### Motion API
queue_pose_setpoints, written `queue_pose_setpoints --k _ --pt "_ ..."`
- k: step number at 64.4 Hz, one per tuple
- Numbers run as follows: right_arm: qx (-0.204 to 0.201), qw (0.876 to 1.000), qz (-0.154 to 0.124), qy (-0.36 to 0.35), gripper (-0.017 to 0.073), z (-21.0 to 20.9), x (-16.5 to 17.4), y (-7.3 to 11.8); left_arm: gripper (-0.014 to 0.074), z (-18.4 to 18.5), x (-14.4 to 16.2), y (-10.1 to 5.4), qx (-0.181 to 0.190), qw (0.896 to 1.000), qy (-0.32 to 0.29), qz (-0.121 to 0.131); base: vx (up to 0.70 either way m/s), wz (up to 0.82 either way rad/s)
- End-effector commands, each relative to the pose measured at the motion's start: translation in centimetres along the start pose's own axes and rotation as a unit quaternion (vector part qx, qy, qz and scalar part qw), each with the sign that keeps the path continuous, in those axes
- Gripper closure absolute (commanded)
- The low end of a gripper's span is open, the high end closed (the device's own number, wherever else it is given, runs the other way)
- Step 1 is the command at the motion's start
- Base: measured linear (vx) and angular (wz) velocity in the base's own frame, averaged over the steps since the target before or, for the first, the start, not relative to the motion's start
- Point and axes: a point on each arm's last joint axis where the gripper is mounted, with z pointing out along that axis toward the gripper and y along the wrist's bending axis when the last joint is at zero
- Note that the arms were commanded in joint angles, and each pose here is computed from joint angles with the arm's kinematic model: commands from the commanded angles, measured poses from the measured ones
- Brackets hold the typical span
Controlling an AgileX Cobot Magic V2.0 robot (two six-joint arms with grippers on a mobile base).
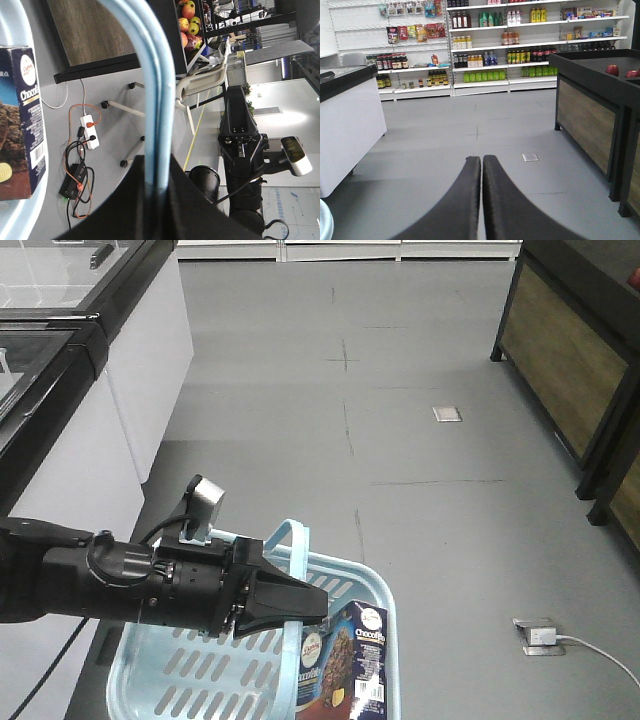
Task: Left arm holds basket, right arm returns cookies
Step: 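Lower the held basket in front of the robot with the left gripper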
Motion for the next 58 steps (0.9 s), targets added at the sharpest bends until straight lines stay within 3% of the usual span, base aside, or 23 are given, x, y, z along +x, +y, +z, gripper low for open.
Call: queue_pose_setpoints --k 1,58 --pt "0.000 0.999 -0.001 -0.044 0.0568 -0.12 -0.77 0.02 0.0601 -0.58 -0.28 -2.77 0.064 0.998 -0.014 0.021 0.00 0.00" --pt "0.000 0.999 -0.001 -0.044 0.0568 -0.12 -0.77 0.02 0.0601 -0.58 -0.27 -2.78 0.064 0.998 -0.014 0.021 0.01 -0.01"
